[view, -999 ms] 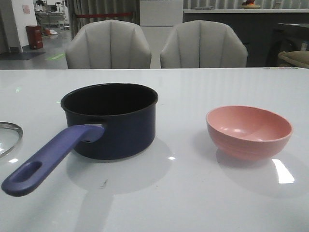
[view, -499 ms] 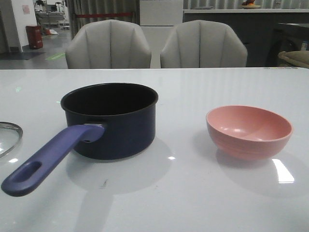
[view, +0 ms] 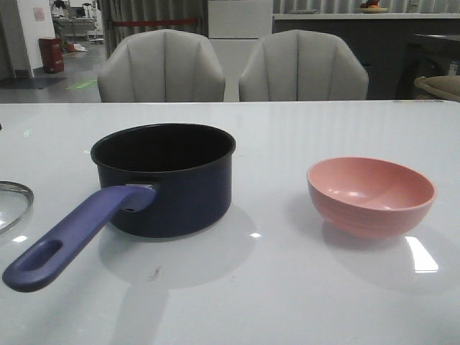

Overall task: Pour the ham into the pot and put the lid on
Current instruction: 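Grasp the lid knob with the left gripper and lift it over the pot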

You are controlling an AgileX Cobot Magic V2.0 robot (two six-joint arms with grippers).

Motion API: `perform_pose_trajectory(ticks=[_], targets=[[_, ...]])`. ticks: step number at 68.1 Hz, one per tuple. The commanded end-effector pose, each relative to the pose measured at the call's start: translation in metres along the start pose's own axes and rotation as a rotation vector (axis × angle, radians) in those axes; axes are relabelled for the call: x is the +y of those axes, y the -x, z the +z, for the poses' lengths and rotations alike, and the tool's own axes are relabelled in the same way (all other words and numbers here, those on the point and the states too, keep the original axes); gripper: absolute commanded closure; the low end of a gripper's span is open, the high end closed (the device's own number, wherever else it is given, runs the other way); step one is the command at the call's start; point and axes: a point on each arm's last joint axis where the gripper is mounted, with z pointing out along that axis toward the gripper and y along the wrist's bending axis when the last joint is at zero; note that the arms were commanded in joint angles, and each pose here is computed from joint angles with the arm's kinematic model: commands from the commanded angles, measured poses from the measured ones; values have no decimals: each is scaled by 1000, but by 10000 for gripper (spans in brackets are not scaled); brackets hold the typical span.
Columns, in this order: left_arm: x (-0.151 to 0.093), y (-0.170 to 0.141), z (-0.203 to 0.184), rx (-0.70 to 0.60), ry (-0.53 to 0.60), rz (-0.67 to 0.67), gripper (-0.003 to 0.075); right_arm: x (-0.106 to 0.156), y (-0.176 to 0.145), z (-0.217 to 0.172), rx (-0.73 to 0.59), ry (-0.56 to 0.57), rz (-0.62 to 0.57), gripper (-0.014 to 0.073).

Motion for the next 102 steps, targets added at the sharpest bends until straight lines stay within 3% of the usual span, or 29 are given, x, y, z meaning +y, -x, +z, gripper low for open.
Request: perform_pose_trajectory(ticks=[1, 22, 42, 61, 82, 102], targets=[[-3, 6, -21, -75, -12, -1, 411, -1, 17, -1, -94, -19, -5, 436], [-4, 11, -30, -101, -15, 2, 424, -1, 17, -1, -94, -19, -5, 436], [-18, 24, -98, -295, -36, 66, 425, -1, 17, -1, -94, -19, -5, 436], [-90, 20, -143, -352, -109, 247, 458, -1, 17, -1, -94, -19, -5, 436], [-179, -4, -152, -349, -203, 469, 463, -1, 17, -1, -94, -19, -5, 436], [-218, -3, -134, -218, -196, 556, 461, -1, 17, -1, -94, -19, -5, 436]])
